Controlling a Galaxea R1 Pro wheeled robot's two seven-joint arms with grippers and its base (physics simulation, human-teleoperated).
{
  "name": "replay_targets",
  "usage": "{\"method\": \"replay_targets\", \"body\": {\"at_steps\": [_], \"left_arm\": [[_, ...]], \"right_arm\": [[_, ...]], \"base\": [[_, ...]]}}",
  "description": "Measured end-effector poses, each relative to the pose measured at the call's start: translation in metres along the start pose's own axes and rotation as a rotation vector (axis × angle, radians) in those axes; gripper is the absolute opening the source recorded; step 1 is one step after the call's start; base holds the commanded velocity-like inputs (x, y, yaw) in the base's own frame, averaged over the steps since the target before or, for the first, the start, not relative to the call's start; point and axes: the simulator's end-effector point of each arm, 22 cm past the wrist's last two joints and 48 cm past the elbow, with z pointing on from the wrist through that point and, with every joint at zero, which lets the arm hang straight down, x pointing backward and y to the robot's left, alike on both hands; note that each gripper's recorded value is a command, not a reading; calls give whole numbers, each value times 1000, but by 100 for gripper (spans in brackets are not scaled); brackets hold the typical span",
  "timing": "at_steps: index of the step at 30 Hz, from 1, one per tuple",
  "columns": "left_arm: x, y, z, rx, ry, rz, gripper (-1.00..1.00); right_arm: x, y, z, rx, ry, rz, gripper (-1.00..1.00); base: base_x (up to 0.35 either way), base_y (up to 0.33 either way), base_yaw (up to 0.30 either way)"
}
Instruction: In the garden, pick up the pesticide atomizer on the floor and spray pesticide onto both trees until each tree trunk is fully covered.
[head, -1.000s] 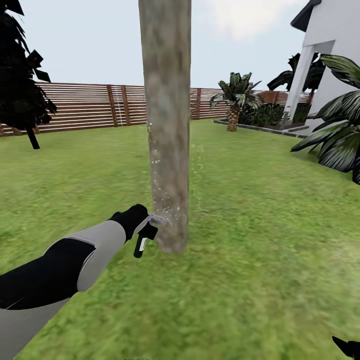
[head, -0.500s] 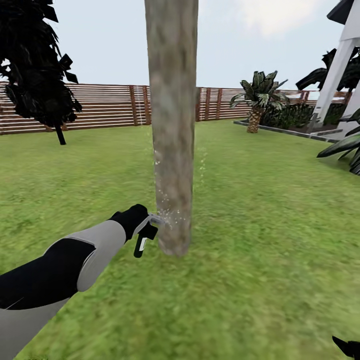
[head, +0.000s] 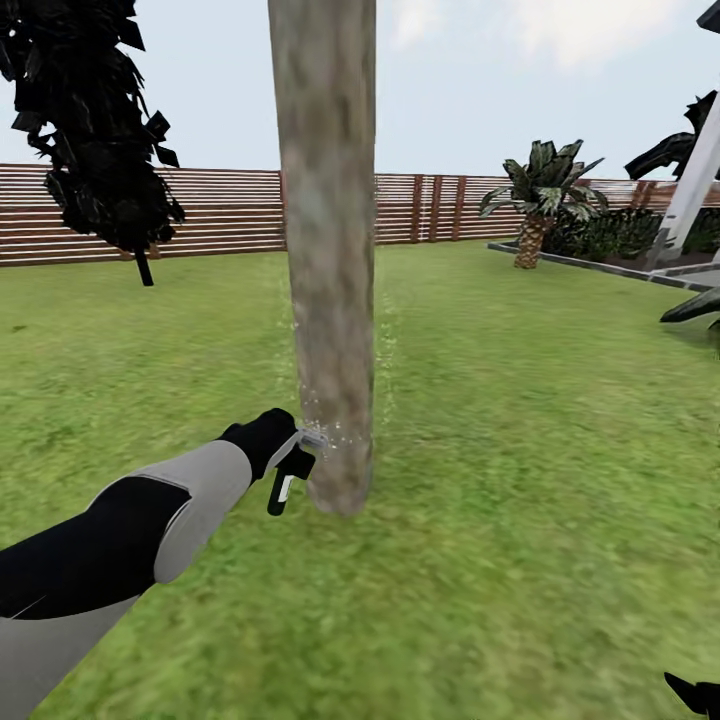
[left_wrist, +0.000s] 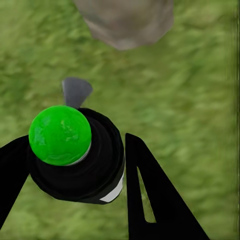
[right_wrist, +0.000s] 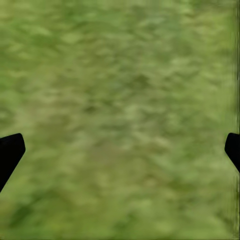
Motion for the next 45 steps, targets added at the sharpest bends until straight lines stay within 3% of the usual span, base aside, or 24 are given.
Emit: {"method": "replay_targets", "body": {"at_steps": [6,9,11,13,21,29,35,42,45], "left_arm": [[-4,2,-3,-3,-10,-3,-100],[-37,10,-24,-22,-75,-10,-100],[-60,19,-54,-44,-81,-29,-100],[-92,27,-87,-63,-148,-41,-100],[-134,43,-130,-93,-231,-46,-100],[-200,71,-213,-147,-364,-47,-100],[-222,84,-249,-172,-403,-48,-100],[-256,111,-325,-229,-450,-55,-100],[-261,116,-339,-237,-454,-58,-100]], "right_arm": [[-1,0,0,-1,-3,0,100],[-1,0,-1,0,-3,0,100],[-1,0,-1,0,-4,0,100],[-1,0,-1,0,-4,0,100],[-1,0,-1,0,-3,0,100],[-1,0,0,-1,-3,0,100],[-1,0,0,-1,-3,0,100],[-1,0,-1,0,-3,0,100],[-1,-1,-1,0,-3,0,100]], "base": [[0,-39,-138],[0,-1,-10],[0,0,-2],[0,0,0],[0,0,0],[0,0,0],[0,0,0],[0,0,0],[0,0,0]]}}
